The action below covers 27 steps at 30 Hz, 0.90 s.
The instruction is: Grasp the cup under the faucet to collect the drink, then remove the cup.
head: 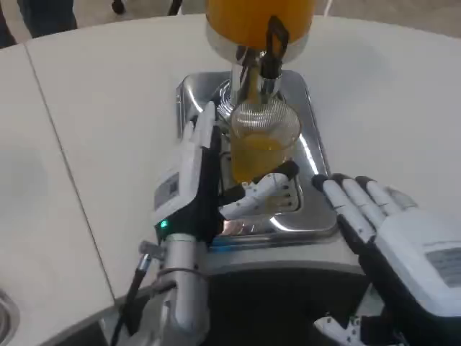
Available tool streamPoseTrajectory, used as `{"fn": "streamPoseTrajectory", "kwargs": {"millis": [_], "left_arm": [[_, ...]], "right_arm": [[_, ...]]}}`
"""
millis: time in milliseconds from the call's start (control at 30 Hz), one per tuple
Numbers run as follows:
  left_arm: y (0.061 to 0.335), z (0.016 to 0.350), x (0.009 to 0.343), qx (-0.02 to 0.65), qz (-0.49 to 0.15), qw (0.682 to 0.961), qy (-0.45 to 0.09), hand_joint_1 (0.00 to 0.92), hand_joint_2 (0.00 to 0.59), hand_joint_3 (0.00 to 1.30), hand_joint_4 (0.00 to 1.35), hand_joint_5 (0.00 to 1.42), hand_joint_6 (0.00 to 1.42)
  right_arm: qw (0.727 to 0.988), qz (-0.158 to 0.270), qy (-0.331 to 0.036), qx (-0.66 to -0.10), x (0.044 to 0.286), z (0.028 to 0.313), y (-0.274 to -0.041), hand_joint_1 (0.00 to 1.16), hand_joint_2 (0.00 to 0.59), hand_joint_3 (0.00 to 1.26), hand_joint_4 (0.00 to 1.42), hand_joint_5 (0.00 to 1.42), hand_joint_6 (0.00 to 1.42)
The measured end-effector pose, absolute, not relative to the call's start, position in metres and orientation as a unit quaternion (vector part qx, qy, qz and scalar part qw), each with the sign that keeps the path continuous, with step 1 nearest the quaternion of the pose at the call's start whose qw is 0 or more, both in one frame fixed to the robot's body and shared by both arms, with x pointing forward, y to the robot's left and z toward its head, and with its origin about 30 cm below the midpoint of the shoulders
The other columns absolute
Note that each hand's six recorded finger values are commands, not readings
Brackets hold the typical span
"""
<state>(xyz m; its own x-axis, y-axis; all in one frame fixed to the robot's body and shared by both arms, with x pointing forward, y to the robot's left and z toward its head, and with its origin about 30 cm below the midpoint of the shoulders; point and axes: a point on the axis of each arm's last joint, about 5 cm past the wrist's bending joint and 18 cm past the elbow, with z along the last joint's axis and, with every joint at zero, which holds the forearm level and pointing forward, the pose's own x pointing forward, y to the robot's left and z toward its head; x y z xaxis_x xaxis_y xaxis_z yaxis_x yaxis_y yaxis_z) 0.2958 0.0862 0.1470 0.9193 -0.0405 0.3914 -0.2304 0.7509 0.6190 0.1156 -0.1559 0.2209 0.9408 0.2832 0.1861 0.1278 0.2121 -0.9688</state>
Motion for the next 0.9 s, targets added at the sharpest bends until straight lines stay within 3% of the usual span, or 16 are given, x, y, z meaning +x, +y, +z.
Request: {"fn": "streamPoseTrajectory", "kwargs": {"millis": [633, 700, 767, 900], "left_arm": [[0.068, 0.148, 0.309, 0.323, 0.054, 0.922, -0.208, 0.443, 0.059, 0.00, 0.00, 0.15, 0.20], [0.066, 0.148, 0.309, 0.322, 0.058, 0.921, -0.211, 0.470, 0.064, 0.00, 0.00, 0.25, 0.34], [0.065, 0.147, 0.309, 0.322, 0.062, 0.921, -0.212, 0.511, 0.069, 0.02, 0.07, 0.46, 0.67], [0.056, 0.147, 0.309, 0.313, 0.081, 0.921, -0.219, 0.594, 0.075, 0.29, 0.40, 0.83, 1.10]], "right_arm": [[0.773, 0.048, -0.127, -0.619, 0.126, 0.222, -0.153, 0.63, 0.301, 0.00, 0.00, 0.00, 0.06], [0.777, 0.043, -0.127, -0.615, 0.127, 0.224, -0.153, 0.63, 0.304, 0.00, 0.00, 0.00, 0.06], [0.779, 0.042, -0.124, -0.613, 0.128, 0.224, -0.153, 0.63, 0.306, 0.00, 0.00, 0.00, 0.06], [0.779, 0.044, -0.113, -0.615, 0.131, 0.224, -0.155, 0.63, 0.309, 0.00, 0.00, 0.00, 0.06]]}}
